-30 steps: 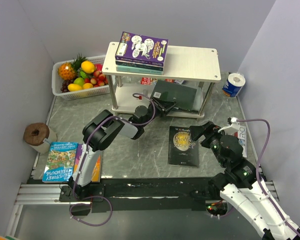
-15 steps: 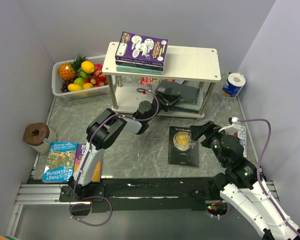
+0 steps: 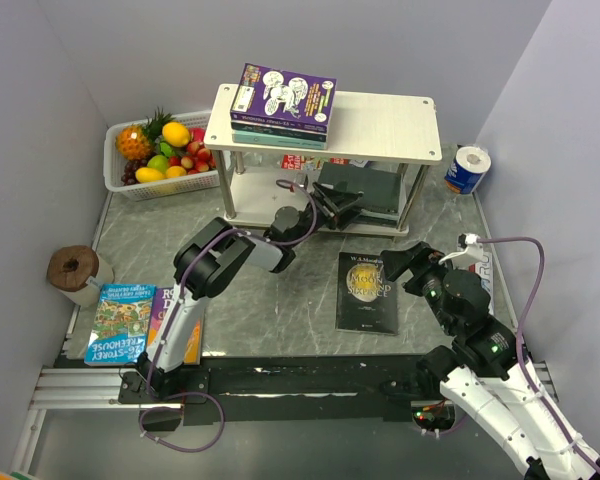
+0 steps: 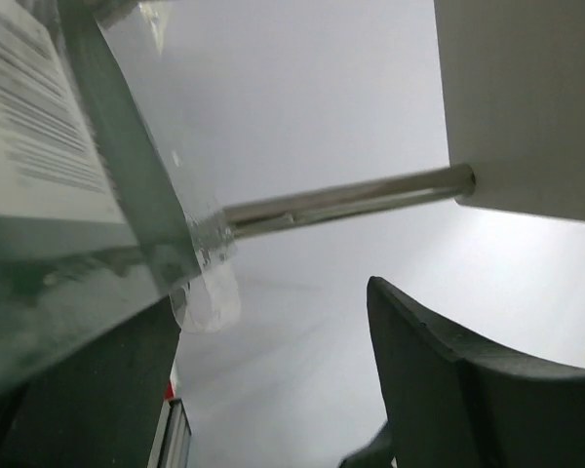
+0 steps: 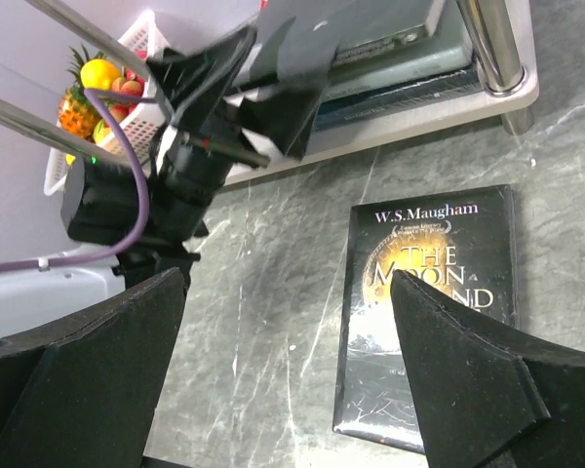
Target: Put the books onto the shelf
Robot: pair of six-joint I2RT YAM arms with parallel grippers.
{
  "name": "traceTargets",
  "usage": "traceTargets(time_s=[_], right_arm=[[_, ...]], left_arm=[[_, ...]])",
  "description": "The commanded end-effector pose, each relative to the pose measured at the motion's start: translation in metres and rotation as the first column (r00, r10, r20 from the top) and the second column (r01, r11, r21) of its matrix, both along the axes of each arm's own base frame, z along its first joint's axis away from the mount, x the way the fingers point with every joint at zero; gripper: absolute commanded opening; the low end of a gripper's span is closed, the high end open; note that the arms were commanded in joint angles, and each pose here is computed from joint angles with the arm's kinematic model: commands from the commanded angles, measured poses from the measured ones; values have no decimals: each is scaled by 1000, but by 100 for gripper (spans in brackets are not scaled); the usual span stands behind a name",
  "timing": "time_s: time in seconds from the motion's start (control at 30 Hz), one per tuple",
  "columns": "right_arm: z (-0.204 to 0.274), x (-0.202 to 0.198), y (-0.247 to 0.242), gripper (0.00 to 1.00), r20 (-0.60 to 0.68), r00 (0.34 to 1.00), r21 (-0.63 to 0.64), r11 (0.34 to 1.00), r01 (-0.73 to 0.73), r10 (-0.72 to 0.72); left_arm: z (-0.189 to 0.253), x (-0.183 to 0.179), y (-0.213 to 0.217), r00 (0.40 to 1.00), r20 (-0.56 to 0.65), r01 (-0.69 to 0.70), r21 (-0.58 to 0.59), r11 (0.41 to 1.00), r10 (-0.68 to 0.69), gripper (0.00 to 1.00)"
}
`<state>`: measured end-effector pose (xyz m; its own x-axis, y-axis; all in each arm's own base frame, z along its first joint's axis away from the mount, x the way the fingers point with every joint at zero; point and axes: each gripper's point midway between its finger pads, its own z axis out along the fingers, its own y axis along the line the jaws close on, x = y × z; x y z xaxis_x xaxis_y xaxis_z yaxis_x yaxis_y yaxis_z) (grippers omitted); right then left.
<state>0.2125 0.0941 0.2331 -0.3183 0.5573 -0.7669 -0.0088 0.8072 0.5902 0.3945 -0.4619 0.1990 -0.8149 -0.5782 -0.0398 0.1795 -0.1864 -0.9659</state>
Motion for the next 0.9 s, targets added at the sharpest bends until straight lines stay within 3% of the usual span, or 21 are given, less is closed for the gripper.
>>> traceTargets(time_s=[0.0, 0.07, 0.1, 0.53, 0.87], right_arm=[[22, 1, -1, 93, 54, 998, 27, 1000, 7, -8], [21, 1, 0, 93, 51, 999, 30, 1000, 2, -3], [19, 1, 1, 93, 44, 999, 30, 1000, -1, -1], [16, 1, 0, 93, 36, 999, 14, 1000, 2, -3], [17, 3, -10, 93, 36, 999, -54, 998, 34, -32]], left_arm=[[23, -29, 16, 996, 51, 73, -94, 993, -68, 80], [13, -33, 18, 996, 25, 83, -88, 993, -81, 82], [13, -35, 18, 996, 22, 92, -96, 991, -91, 96], [-4, -64, 22, 980, 6, 199, -6, 980, -199, 96], [-52, -134, 87, 986, -43, 164, 302, 939, -158, 96]])
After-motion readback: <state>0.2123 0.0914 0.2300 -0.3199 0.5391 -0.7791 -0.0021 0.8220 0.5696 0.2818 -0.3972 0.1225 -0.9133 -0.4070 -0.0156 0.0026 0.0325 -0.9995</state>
